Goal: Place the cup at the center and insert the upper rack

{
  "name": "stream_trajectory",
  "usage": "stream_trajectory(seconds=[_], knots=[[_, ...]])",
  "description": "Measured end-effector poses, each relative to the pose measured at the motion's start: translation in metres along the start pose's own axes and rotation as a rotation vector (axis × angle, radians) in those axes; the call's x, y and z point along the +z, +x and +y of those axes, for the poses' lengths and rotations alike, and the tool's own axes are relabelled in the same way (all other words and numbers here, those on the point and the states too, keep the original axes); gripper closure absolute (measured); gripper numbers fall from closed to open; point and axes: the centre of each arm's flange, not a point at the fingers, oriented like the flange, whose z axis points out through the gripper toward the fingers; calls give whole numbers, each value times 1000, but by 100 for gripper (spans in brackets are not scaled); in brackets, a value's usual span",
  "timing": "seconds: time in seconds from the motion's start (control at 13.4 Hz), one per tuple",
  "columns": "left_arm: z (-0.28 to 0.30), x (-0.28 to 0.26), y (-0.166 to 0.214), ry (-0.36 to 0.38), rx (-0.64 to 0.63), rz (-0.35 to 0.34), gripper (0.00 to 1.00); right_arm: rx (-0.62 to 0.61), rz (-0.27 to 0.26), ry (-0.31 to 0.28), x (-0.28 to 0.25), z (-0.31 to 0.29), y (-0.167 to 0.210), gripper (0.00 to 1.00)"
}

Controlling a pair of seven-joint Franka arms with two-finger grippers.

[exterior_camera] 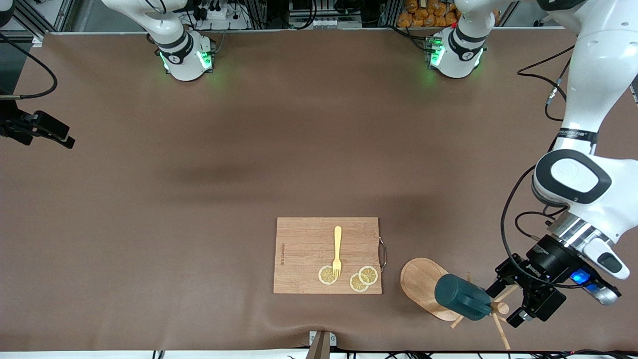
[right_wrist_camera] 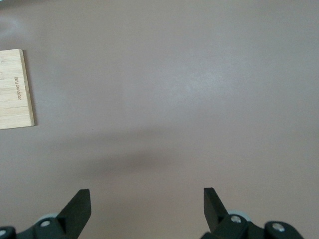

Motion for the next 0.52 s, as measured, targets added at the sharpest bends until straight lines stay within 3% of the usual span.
stream_trajectory(seconds=[0.15,0.52], knots=[[3,-9,-12,63,88,-2,0,0,-1,0,0,0,0,0],[10,-59,-8,360,324,-41,0,-1,-1,0,0,-1,0,0]])
